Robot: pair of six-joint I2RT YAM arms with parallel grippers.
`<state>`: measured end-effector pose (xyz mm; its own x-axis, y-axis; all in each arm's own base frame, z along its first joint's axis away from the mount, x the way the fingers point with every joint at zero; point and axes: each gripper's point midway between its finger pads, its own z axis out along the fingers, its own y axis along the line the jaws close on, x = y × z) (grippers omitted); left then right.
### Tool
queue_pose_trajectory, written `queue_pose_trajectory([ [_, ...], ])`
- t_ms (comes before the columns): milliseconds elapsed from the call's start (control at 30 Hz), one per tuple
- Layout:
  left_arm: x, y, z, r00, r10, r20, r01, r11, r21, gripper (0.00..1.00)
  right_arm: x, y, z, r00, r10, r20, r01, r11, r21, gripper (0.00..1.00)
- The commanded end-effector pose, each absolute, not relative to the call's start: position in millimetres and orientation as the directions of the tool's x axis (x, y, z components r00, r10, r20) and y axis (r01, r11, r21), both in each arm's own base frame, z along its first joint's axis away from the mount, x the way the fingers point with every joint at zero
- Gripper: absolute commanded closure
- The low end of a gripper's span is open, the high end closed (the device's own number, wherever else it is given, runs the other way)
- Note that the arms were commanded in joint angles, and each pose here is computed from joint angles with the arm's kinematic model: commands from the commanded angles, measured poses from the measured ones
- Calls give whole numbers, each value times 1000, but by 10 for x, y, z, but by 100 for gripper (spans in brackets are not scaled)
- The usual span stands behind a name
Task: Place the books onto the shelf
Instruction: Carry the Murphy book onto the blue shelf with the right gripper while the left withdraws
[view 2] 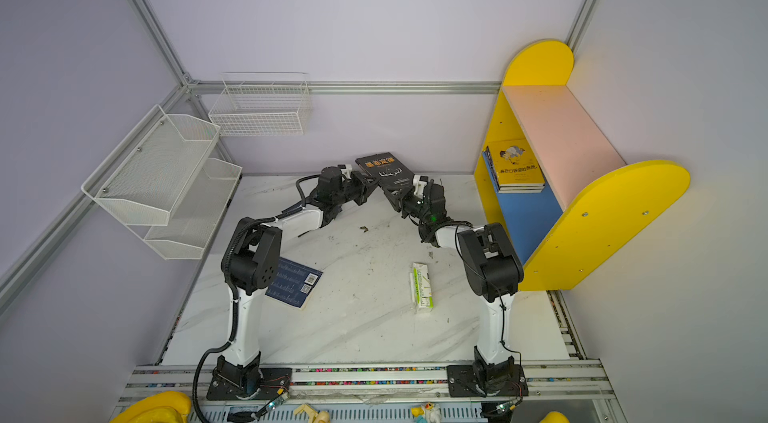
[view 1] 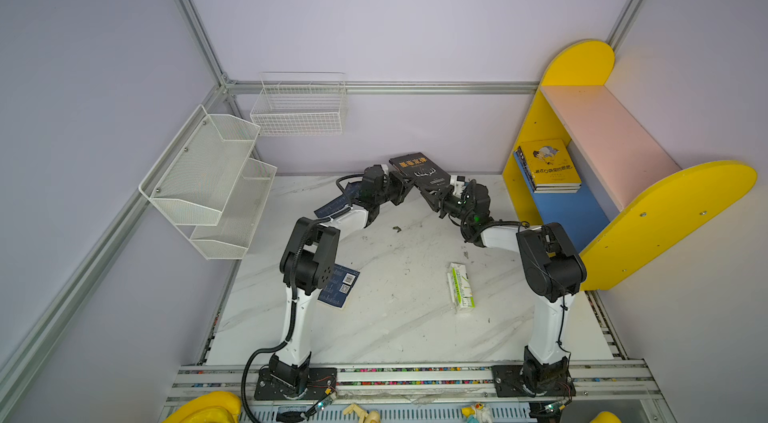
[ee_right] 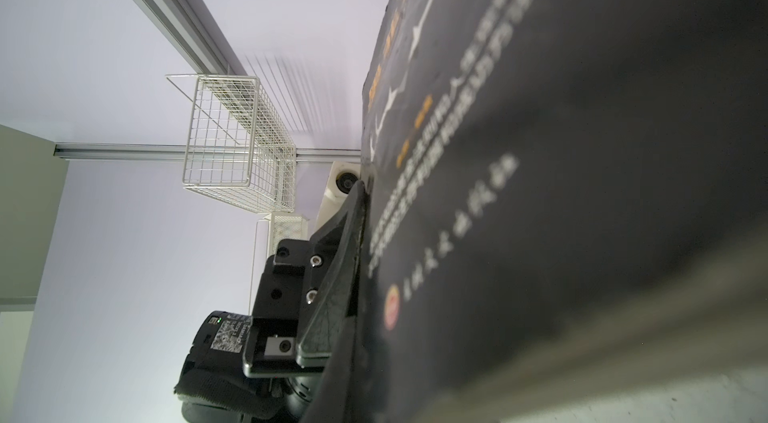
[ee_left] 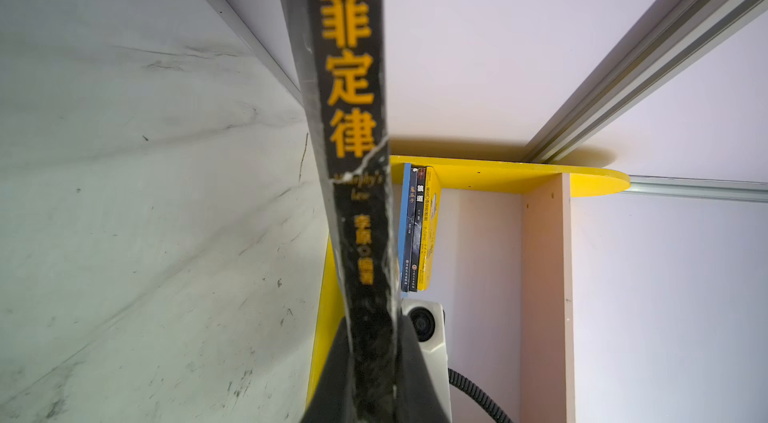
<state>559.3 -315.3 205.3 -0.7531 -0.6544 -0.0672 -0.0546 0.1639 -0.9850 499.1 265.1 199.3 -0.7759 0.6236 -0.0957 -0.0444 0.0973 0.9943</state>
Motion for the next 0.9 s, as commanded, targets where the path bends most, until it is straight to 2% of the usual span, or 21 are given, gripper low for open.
queue_pose_trajectory([
  [0,5478,-3105,2983,-738,-638,-220,191,115,-975,74,5237,2327,2473,-640,718,-273,-182,204,962,95],
  [33,5488,-3055,2980,-732,-644,-223,190,121,-974,65,5256,2294,2583,-612,713,-342,-218,263,940,95],
  [133,5509,-2851,2981,-704,-670,-234,188,143,-972,56,5258,2122,2845,-512,690,-511,-270,436,859,98],
  [200,5519,-2700,2961,-682,-690,-242,182,160,-970,54,5228,1950,2988,-454,685,-569,-276,499,821,98],
  [367,5557,-2597,2969,-672,-698,-247,183,167,-969,46,5146,1613,3159,-413,671,-616,-305,535,788,100],
  [533,5585,-2623,2945,-681,-691,-241,181,160,-970,45,5029,1143,3384,-301,639,-708,-270,655,706,100],
  [733,5606,-2655,2836,-698,-684,-211,156,142,-977,45,4936,432,3444,-178,657,-733,-164,715,680,99],
  [867,5607,-2670,2807,-706,-679,-202,150,136,-979,45,4920,101,3380,-143,669,-730,-118,720,683,99],
])
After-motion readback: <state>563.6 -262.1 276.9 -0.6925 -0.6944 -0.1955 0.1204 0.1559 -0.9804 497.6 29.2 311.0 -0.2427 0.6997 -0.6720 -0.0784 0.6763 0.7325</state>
